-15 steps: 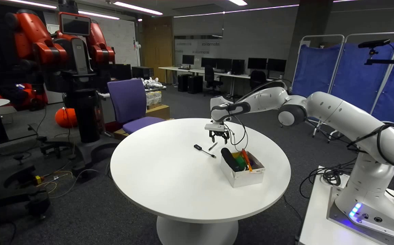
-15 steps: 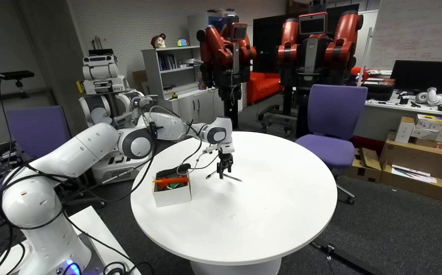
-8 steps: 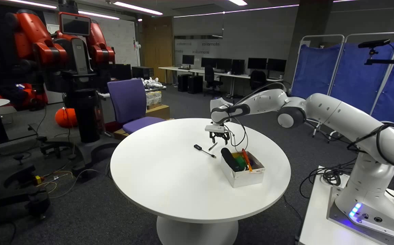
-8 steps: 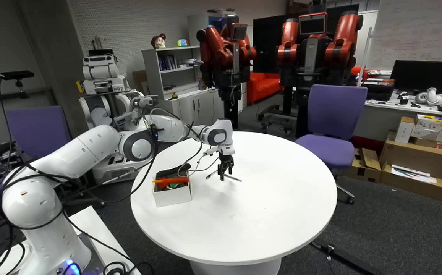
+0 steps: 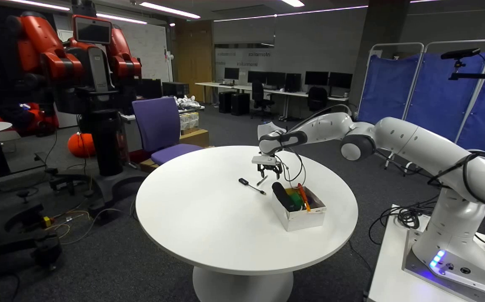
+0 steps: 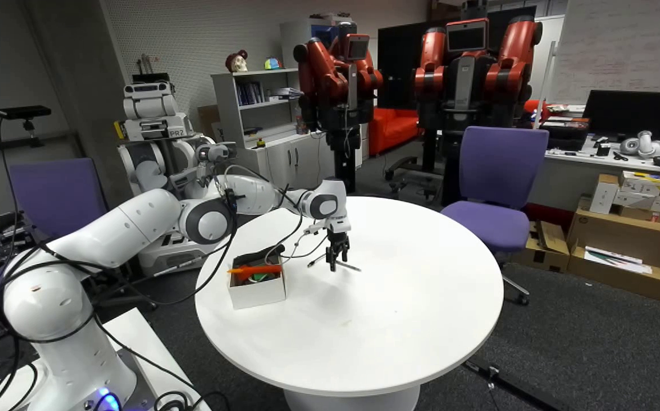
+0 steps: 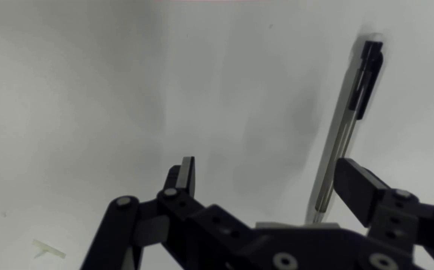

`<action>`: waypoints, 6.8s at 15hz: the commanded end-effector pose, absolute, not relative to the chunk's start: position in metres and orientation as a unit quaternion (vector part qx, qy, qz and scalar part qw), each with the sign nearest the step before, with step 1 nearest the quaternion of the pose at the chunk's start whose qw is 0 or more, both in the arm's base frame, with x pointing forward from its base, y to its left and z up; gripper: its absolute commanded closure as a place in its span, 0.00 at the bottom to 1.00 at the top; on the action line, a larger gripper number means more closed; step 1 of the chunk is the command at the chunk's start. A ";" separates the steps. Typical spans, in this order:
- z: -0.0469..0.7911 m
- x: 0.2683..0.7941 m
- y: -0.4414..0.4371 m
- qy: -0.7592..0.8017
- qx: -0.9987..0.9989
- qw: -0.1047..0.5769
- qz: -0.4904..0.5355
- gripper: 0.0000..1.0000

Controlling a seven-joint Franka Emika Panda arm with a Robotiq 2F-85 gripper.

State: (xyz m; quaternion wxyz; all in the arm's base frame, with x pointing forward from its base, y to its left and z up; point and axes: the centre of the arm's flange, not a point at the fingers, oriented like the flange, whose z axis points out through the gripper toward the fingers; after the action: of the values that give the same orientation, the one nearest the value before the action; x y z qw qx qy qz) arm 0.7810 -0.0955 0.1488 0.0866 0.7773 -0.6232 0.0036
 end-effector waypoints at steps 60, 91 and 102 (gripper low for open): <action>0.169 0.789 -0.064 -0.568 0.820 0.066 0.026 0.98; 0.280 0.608 0.063 -0.399 0.894 0.196 0.046 0.98; 0.318 0.508 0.099 -0.353 0.928 0.083 0.081 0.98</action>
State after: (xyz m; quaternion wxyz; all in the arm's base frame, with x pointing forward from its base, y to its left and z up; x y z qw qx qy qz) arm 0.5780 0.1102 0.2941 0.1118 0.9237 -0.3582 0.0768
